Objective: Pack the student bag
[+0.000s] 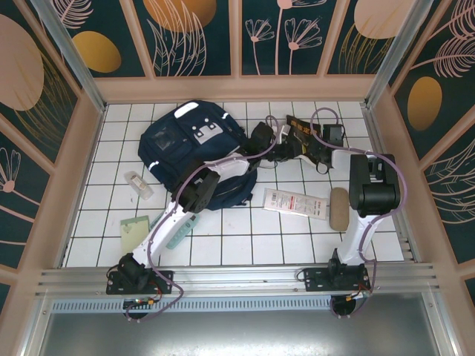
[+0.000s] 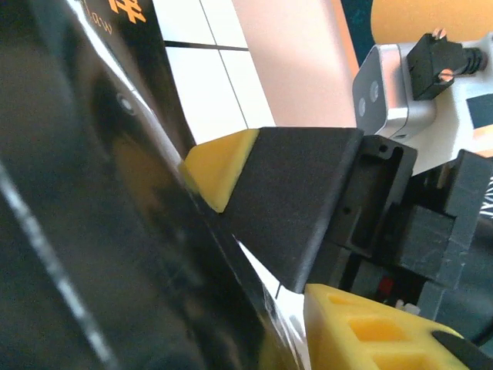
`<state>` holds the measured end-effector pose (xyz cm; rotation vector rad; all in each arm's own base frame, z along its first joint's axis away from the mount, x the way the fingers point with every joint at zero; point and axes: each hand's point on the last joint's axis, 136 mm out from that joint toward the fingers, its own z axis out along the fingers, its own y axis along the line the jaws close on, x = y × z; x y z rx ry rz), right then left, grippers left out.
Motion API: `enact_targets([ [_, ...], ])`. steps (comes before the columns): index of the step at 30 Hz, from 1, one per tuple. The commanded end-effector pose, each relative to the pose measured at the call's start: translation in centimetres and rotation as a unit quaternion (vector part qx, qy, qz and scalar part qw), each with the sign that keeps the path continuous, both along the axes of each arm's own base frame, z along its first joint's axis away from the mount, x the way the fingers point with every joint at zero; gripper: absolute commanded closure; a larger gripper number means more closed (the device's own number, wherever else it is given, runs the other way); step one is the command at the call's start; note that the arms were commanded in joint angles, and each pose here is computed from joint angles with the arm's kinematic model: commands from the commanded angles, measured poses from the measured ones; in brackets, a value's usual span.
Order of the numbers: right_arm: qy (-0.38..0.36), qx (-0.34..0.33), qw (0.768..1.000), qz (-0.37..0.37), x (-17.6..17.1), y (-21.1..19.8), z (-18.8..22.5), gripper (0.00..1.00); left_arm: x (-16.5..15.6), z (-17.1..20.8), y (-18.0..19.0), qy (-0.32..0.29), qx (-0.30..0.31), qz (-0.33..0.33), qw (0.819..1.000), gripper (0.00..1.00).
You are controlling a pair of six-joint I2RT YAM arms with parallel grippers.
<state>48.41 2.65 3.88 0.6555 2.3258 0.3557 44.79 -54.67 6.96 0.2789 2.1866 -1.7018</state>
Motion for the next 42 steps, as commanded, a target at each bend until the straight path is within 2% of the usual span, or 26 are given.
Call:
enact_targets([
  [1,-0.021,0.061,0.996,0.063,-0.2,4.6,1.8,0.65,-3.6,3.3,-2.1,-0.043,-0.005,-0.047,0.998,0.58],
  [6,-0.021,0.053,0.997,0.052,-0.5,3.8,1.7,0.65,-2.3,2.3,-1.3,-0.033,0.023,-0.017,0.999,0.55],
  [8,-0.025,0.051,0.997,0.048,-0.7,3.5,2.0,0.65,-1.8,2.1,-0.9,-0.026,0.029,-0.003,0.999,0.57],
  [11,-0.032,0.044,0.998,0.037,-0.9,2.8,2.7,0.63,-1.2,1.7,-0.5,-0.016,0.031,0.008,0.999,0.75],
  [14,-0.049,0.040,0.998,0.026,-1.3,2.1,4.0,0.60,-1.3,2.4,-0.1,-0.011,0.016,0.005,1.000,0.82],
  [18,-0.082,0.058,0.995,0.015,-2.0,1.0,6.4,0.51,-1.7,5.4,0.6,-0.029,-0.021,0.002,0.999,1.00],
  [23,-0.139,0.120,0.983,0.030,-3.5,0.8,9.8,0.37,-2.7,10.5,2.2,-0.061,-0.072,-0.005,0.995,1.00],
  [30,-0.202,0.194,0.955,0.097,-4.9,2.3,13.8,0.22,-4.9,16.0,4.7,-0.082,-0.130,-0.025,0.988,1.00],
  [35,-0.235,0.232,0.935,0.134,-5.8,3.6,15.8,0.21,-6.0,18.2,6.3,-0.087,-0.160,-0.031,0.983,1.00],
  [42,-0.274,0.269,0.908,0.171,-6.9,4.1,18.3,0.21,-6.9,19.1,6.9,-0.086,-0.175,-0.049,0.980,1.00],
])
